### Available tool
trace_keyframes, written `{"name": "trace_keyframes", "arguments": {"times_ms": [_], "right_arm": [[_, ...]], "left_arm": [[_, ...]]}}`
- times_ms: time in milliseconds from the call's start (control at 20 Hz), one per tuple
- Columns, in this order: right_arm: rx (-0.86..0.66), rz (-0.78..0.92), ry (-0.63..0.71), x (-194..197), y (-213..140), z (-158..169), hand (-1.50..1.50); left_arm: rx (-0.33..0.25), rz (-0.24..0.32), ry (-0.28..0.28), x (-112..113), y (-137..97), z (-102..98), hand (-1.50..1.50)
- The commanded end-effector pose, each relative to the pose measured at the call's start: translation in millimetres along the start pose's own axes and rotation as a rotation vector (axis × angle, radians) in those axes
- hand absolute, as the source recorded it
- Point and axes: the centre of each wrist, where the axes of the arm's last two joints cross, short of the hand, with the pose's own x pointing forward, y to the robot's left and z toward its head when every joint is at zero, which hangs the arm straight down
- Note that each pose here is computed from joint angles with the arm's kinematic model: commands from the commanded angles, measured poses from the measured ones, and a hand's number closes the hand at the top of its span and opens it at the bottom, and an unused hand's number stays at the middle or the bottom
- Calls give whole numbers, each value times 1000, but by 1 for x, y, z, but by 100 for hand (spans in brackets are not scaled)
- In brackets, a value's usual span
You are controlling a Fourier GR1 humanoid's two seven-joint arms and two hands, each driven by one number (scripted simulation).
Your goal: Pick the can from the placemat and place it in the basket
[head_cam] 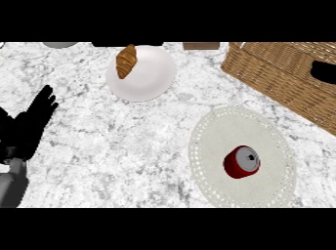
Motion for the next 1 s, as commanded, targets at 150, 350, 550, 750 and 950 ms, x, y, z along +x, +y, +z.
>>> {"name": "trace_keyframes", "arguments": {"times_ms": [150, 350, 550, 750, 950], "right_arm": [[-60, -65, 18, -32, 22, 28, -150], [-75, -78, -2, -46, 64, 28, -150], [-116, -78, -11, -65, 91, 16, -150], [-134, -89, -28, -83, 123, -1, -150], [-201, -202, -76, -84, 147, -31, -150]], "left_arm": [[6, -21, 15, 14, 15, -4, 0], [-1, -7, -2, -16, 13, 4, 0], [-37, 2, -5, 18, -4, -4, 0], [-15, 15, -11, -3, 2, -2, 0], [-24, -6, -6, 5, 0, -3, 0]]}}
